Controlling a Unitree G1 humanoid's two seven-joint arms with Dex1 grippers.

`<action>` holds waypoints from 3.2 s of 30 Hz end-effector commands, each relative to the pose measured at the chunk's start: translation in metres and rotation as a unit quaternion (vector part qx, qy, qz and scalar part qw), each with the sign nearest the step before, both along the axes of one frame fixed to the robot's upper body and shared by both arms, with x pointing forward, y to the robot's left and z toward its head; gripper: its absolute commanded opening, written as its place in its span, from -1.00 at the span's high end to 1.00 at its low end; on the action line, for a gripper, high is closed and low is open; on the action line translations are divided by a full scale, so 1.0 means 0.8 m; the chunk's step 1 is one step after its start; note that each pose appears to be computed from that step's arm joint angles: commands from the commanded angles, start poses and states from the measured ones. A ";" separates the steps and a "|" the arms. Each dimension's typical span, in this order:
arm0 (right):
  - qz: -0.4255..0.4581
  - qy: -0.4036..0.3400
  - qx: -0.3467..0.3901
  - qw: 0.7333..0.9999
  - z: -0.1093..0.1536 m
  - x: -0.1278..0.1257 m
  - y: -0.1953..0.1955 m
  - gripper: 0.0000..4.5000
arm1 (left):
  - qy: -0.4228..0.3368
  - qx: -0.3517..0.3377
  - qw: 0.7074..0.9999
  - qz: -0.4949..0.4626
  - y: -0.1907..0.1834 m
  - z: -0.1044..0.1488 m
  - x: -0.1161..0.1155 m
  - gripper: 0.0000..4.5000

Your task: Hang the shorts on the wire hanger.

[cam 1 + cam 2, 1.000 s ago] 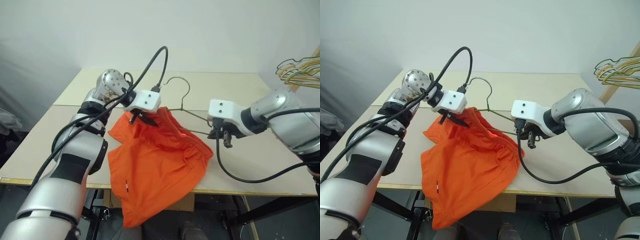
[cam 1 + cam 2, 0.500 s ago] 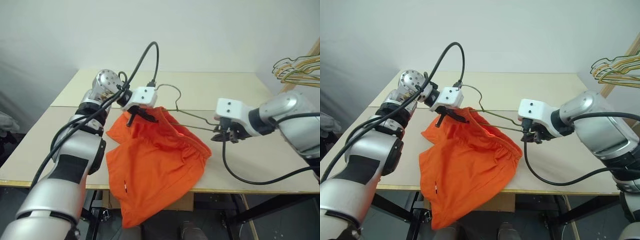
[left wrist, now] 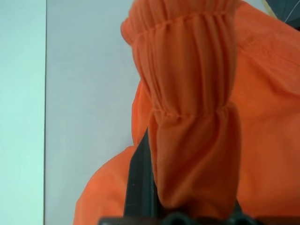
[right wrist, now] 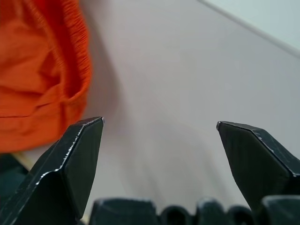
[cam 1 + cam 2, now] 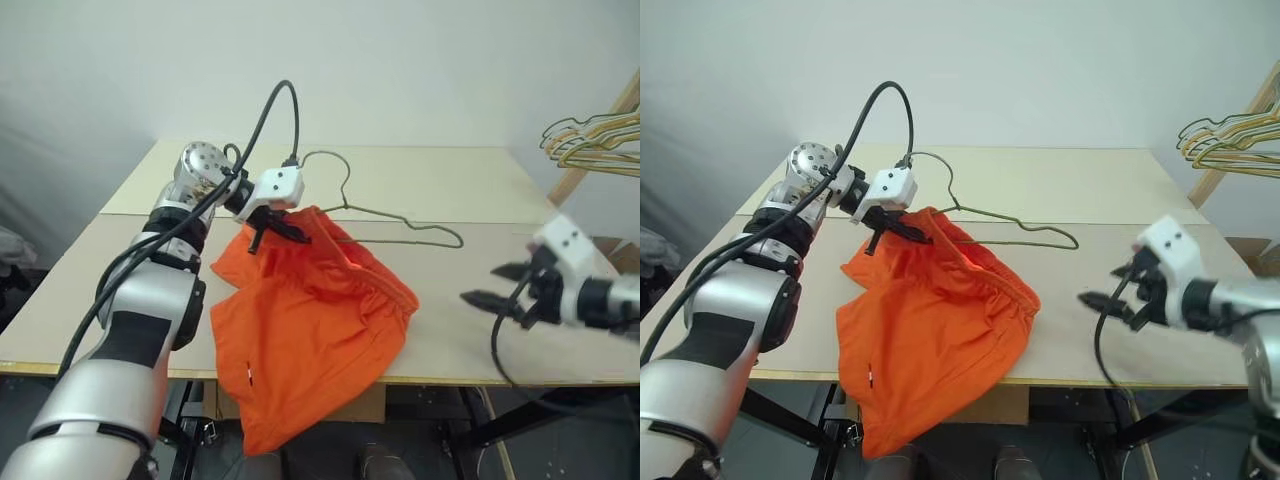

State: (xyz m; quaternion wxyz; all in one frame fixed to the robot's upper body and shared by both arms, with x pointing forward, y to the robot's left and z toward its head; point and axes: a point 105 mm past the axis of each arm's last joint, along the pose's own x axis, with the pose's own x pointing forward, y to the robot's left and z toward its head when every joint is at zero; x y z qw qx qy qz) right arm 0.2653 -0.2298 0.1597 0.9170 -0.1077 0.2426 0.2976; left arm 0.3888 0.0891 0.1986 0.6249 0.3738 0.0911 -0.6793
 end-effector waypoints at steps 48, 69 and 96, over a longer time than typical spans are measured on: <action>0.059 -0.007 0.051 0.997 0.009 0.005 -0.005 0.99 | -0.022 0.136 0.990 -0.023 0.069 -0.041 -0.016 1.00; 0.220 -0.013 -0.078 0.972 0.009 0.002 0.080 -0.02 | -0.006 0.127 0.992 -0.029 0.017 -0.058 -0.010 1.00; 0.207 -0.026 0.001 0.978 0.034 0.064 0.218 -0.73 | -0.019 0.149 0.988 -0.042 0.013 -0.051 -0.008 1.00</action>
